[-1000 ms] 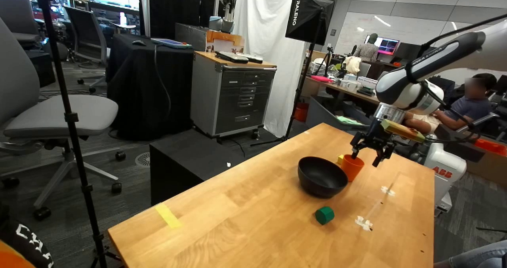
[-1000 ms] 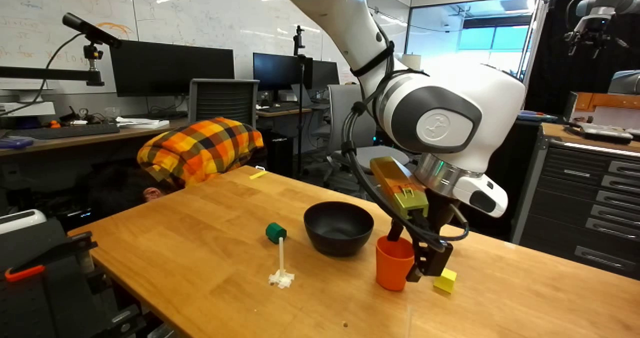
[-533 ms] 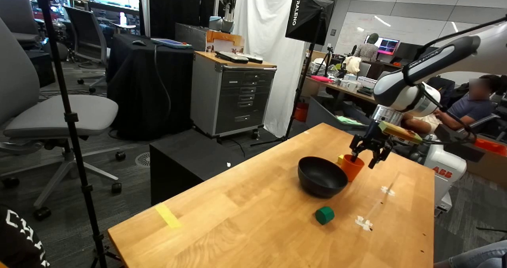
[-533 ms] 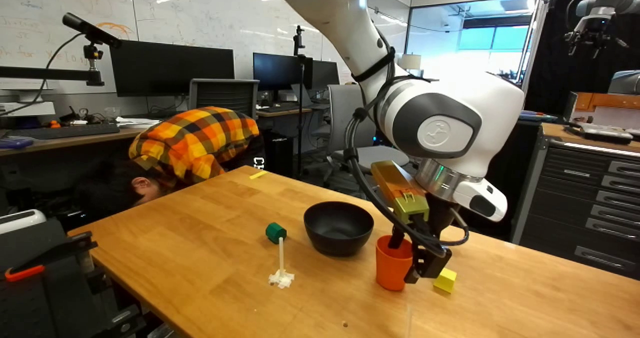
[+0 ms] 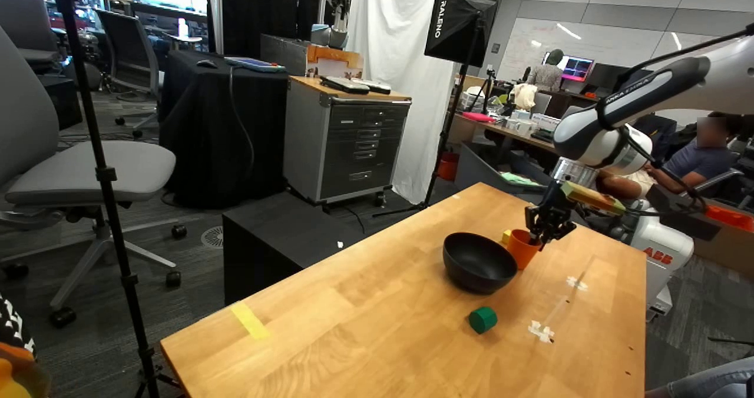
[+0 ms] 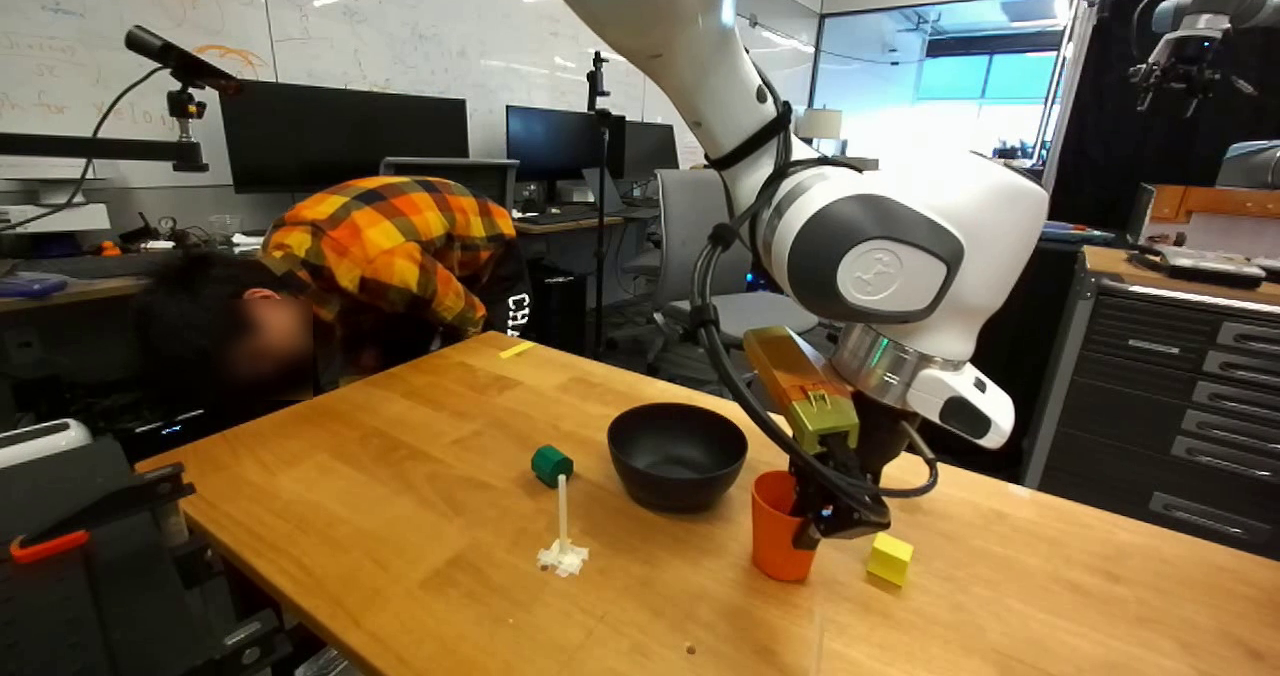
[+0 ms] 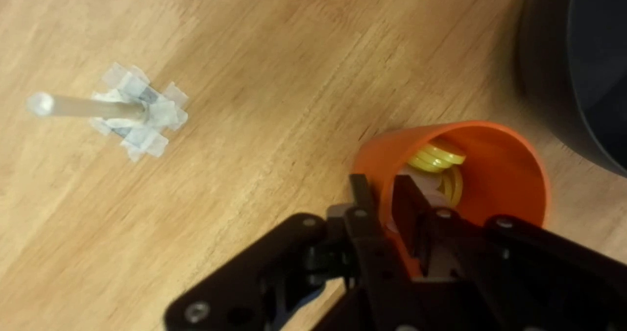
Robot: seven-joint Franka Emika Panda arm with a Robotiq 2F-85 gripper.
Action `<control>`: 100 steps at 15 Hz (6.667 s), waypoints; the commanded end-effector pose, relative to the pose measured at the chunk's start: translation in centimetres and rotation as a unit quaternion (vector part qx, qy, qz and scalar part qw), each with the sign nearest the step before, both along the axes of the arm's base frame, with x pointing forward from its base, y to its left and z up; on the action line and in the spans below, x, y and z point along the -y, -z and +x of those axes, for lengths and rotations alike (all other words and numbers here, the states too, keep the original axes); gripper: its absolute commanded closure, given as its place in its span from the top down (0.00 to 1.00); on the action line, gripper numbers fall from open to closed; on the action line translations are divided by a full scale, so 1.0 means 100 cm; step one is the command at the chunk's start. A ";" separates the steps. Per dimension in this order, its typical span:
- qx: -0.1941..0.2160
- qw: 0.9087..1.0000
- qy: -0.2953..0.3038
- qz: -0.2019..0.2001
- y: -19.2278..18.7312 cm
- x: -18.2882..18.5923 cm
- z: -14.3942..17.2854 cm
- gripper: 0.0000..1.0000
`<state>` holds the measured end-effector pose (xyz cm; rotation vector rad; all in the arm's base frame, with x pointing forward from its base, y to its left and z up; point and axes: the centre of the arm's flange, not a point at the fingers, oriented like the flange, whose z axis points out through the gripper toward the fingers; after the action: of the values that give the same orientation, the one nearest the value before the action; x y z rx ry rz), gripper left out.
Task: Pour the contents in the orange cup into the black bowl
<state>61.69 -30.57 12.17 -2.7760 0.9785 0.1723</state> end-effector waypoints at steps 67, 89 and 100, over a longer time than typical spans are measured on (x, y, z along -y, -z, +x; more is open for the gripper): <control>0.399 0.746 -0.060 -0.529 -0.020 -0.267 -0.091 0.05; 0.385 0.699 -0.084 -0.597 -0.027 -0.267 -0.093 0.05; 0.398 0.684 -0.095 -0.604 -0.028 -0.270 -0.089 0.05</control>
<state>52.18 -3.98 14.30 -3.2064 0.5987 -2.0835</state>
